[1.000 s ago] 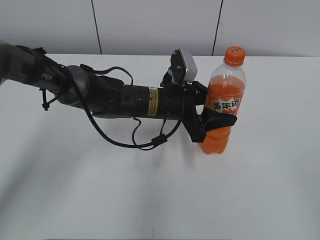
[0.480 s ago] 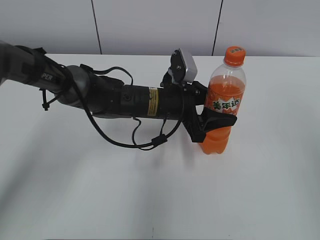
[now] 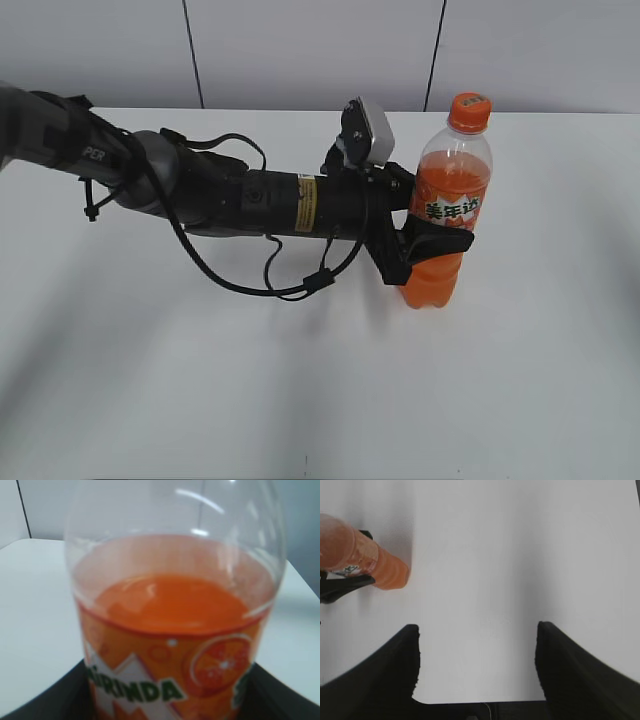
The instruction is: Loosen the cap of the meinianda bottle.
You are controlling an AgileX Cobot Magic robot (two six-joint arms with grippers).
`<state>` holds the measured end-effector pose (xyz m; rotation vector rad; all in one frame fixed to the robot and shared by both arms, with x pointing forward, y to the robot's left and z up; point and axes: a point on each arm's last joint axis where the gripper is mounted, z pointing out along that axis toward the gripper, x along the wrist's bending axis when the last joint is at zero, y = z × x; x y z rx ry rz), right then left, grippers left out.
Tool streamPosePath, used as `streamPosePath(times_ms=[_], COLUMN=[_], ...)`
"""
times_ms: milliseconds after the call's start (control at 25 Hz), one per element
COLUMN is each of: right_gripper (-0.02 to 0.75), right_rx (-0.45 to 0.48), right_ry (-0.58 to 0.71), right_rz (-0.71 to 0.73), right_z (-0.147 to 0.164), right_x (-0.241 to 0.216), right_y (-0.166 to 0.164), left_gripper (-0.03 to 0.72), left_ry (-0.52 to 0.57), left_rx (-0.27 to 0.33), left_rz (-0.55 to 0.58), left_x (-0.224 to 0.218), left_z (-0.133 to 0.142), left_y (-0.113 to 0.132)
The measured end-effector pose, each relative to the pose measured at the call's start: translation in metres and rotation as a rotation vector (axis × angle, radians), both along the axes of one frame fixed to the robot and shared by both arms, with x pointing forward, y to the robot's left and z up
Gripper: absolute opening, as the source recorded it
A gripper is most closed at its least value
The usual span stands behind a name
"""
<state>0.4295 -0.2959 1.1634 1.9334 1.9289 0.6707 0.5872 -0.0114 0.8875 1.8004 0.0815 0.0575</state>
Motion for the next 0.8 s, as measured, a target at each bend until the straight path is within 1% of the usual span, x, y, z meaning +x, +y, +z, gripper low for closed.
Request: streamPosePath(times_ms=[120,200,320,440,600,800], right_gripper=[0.463,0.428,0.413,0.408,0.407,0.406], right_rx=[0.011,0.035,0.105,0.126,0.131,0.129], right_ry=[0.031,0.046,0.05,0.027,0.006,0.063], right_rz=[0.0,0.005,0.022,0.067,0.161,0.289], right_z=[0.0,0.0,0.003,0.011,0.018,0.004], right_x=[0.028,0.045,0.069,0.088,0.1,0.111], right_y=[0.0,0.001,0.006,0.015,0.041,0.084], left_gripper=[0.43,0.43,0.43,0.43,0.43,0.43], left_ry=[0.0,0.0,0.0,0.0,0.0,-0.003], left_rx=[0.0,-0.001,-0.001,-0.001,-0.001,0.003], left_rz=[0.0,-0.001,-0.001,-0.001,-0.002,-0.007], left_x=[0.0,0.0,0.0,0.0,0.0,-0.001], left_z=[0.0,0.0,0.0,0.0,0.0,0.0], left_y=[0.0,0.0,0.0,0.0,0.0,0.0])
